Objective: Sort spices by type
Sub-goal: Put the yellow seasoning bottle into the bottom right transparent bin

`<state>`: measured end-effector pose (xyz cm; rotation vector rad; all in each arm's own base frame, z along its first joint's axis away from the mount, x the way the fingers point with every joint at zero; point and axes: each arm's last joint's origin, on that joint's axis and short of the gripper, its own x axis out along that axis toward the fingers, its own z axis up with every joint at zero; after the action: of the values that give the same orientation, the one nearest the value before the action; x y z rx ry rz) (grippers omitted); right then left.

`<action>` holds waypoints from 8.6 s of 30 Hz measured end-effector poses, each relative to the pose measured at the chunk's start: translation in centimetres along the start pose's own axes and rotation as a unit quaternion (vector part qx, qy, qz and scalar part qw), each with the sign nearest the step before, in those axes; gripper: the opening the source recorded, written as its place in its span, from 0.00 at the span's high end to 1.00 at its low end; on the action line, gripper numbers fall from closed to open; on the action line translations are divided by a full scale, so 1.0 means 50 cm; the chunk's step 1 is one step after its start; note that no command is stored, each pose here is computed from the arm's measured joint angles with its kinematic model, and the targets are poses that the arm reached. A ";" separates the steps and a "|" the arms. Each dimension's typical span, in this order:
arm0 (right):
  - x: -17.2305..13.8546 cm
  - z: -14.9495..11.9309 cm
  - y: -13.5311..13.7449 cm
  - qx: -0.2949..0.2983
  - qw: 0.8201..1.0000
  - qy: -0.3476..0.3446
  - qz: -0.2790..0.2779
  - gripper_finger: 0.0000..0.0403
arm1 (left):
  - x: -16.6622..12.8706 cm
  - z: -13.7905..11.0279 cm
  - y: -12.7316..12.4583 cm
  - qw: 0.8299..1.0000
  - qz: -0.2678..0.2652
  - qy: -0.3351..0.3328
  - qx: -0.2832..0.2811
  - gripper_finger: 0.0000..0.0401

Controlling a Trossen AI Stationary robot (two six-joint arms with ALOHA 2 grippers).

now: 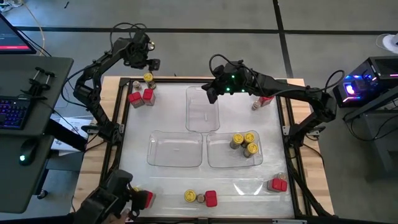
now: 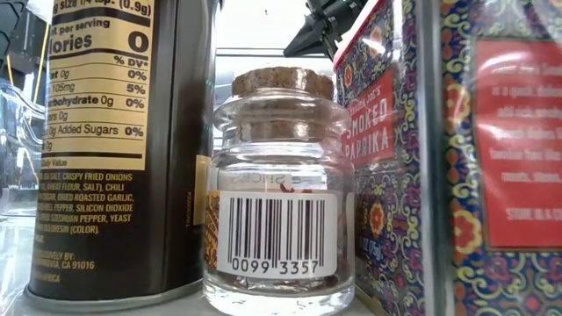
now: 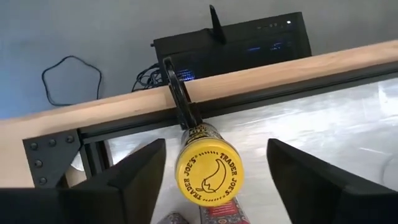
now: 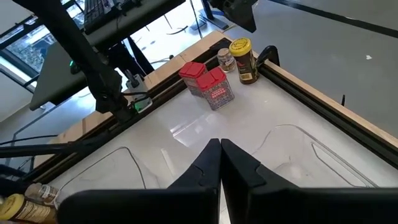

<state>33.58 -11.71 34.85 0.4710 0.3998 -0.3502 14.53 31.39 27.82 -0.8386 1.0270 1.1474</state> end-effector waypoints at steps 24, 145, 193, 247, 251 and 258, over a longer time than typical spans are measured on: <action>0.000 -0.005 -0.002 0.002 1.000 0.014 -0.006 1.00 | 0.098 -0.031 -0.016 0.995 0.000 0.094 -0.042 0.26; -0.388 -0.004 0.190 -0.015 0.977 -0.156 0.144 1.00 | -0.135 -0.514 -0.708 0.747 -0.279 -0.155 0.584 1.00; -0.388 -0.004 0.193 -0.014 0.975 -0.151 0.163 1.00 | -0.099 -0.488 -0.751 0.739 -0.301 -0.218 0.562 1.00; -0.214 -0.213 0.208 0.066 0.980 -0.020 0.185 1.00 | -0.373 -0.982 -0.209 0.684 -0.323 0.168 0.633 0.59; -0.207 -0.213 0.207 0.074 0.984 -0.036 0.160 1.00 | -0.352 -1.000 -0.217 0.642 -0.296 0.159 0.690 0.45; -0.190 -0.224 0.212 0.068 0.984 -0.017 0.162 1.00 | -0.335 -0.980 -0.234 0.673 -0.262 0.174 0.669 0.29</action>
<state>26.49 4.94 33.82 0.6521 0.2610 -0.0703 14.35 -21.73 27.99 -0.0547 1.4407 -0.4283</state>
